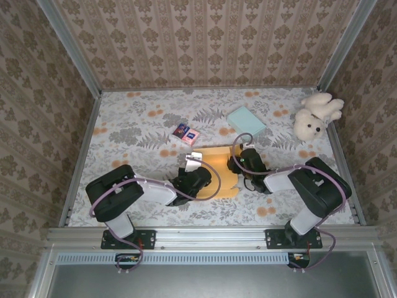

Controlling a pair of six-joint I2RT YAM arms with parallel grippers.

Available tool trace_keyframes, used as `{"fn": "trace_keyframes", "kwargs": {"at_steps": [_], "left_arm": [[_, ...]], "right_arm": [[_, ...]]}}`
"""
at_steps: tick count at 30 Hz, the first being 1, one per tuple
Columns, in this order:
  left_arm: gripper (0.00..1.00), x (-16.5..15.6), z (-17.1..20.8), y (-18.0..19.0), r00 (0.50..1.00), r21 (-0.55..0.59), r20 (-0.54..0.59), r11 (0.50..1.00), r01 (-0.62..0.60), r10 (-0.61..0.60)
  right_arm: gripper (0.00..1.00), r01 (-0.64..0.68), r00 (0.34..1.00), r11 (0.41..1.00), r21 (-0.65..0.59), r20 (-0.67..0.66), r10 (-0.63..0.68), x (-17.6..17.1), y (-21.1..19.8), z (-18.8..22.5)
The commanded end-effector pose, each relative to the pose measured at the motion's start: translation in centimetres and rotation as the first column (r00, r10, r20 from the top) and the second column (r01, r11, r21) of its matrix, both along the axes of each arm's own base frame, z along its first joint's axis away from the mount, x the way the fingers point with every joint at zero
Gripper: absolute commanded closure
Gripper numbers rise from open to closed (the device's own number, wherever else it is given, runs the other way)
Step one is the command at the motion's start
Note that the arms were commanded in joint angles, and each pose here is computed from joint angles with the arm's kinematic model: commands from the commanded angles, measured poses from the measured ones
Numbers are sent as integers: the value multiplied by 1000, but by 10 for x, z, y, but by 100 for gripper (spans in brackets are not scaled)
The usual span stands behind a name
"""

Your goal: Fold the paper box

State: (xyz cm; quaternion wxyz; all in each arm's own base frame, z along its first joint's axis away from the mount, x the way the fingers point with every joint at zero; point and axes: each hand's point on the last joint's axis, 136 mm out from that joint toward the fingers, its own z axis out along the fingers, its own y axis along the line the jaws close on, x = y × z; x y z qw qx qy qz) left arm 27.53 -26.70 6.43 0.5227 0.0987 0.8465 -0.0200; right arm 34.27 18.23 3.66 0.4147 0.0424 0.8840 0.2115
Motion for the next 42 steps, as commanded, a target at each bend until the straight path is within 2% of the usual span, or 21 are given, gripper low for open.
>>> {"fn": "trace_keyframes", "kwargs": {"at_steps": [1,7,15,20,26,30,36,42], "left_arm": [[100,-4,-5,1,1000,50,-20,999,10,-9],[100,-4,-6,0,1000,48,-21,999,8,-7],[100,-4,-7,-3,1000,42,-24,999,14,-13],[100,-4,-6,0,1000,52,-17,999,5,-4],[100,-3,-7,5,1000,68,-10,998,-8,9],[100,-3,-8,6,1000,74,-10,997,-3,4],[100,-2,-9,4,1000,84,-4,996,22,-21],[100,-2,-6,9,999,105,24,994,35,-37]], "right_arm": [[64,-80,995,993,91,65,74,-1,20,18],[64,-137,989,988,63,69,133,-14,38,22],[64,-134,991,990,37,-12,135,-17,49,-12],[64,-130,991,991,40,-25,131,-20,48,-20],[62,-107,994,994,10,-4,107,-33,32,-1],[61,-102,995,993,-53,10,102,-49,16,8],[59,-105,994,992,-74,33,108,-74,-4,27],[56,-27,995,992,-120,90,38,-94,-41,52]]}}
